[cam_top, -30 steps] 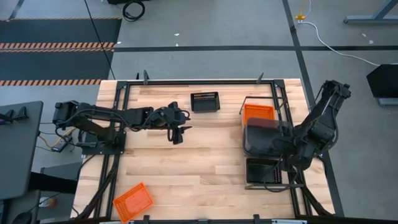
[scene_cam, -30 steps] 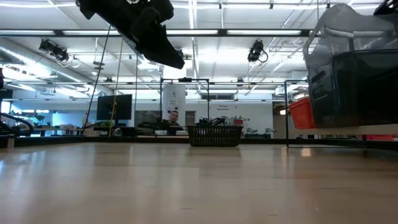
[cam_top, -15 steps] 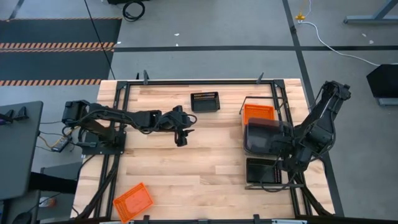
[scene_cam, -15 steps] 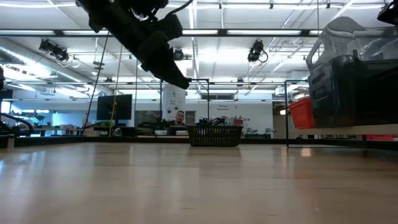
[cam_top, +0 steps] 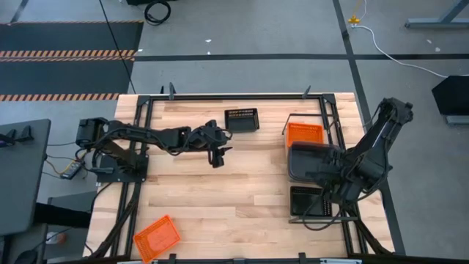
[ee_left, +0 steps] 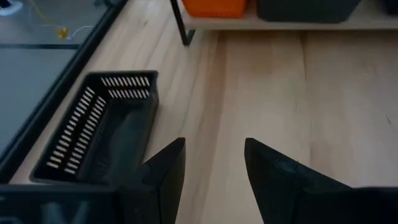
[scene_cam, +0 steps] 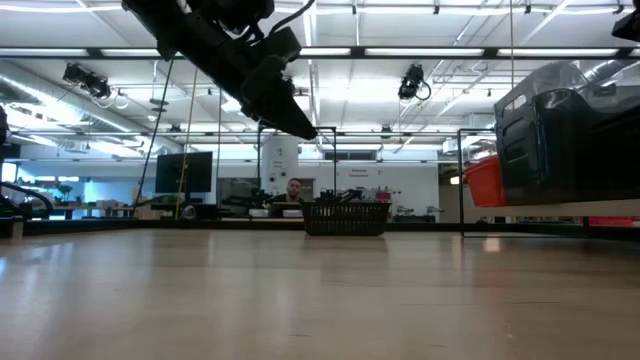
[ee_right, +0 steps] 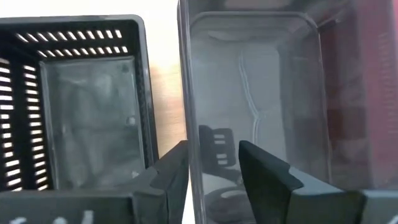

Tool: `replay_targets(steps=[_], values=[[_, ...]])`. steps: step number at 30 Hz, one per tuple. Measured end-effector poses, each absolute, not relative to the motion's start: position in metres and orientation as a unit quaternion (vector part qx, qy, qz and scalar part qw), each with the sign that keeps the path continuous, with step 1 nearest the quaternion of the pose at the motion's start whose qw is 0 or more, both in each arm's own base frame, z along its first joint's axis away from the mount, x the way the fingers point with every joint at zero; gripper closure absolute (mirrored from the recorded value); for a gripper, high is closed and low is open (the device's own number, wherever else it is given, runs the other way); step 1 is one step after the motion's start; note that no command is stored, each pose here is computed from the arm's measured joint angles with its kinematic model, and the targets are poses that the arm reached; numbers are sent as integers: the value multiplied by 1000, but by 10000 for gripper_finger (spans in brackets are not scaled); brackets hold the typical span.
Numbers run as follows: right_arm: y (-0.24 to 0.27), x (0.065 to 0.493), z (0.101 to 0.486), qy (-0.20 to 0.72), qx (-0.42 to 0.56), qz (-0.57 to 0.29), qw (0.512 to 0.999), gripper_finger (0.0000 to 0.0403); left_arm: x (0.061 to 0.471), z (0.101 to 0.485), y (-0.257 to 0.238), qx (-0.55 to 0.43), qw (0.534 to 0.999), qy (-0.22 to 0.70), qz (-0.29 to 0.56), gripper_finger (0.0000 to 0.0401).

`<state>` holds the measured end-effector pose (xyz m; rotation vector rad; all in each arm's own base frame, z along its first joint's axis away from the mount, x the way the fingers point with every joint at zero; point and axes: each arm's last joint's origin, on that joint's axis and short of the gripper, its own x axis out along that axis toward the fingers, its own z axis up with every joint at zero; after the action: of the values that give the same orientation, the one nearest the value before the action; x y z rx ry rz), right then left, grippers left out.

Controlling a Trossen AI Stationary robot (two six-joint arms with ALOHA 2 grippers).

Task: Stack baskets on shelf by color
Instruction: Stack the black bin on top of the black bin on the shelf

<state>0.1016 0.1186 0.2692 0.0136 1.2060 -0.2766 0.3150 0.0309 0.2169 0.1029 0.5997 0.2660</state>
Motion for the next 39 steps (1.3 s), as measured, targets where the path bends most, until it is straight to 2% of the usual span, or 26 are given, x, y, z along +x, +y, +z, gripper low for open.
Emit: replay_targets(steps=[10,16,22,33,37,39], values=[[121,105,267,564,-2,-137,815,251,331,206,63,51,956,255,135,229],[126,108,295,542,40,-111,832,252,345,195,89,46,939,302,159,229],[129,112,317,509,67,-87,854,250,361,185,102,68,913,373,148,220],[147,127,313,480,113,-62,868,249,365,150,134,95,878,435,173,184],[153,132,309,484,113,-61,866,249,363,147,138,92,878,441,165,185],[156,133,306,488,108,-63,864,249,363,147,137,93,878,443,159,200]])
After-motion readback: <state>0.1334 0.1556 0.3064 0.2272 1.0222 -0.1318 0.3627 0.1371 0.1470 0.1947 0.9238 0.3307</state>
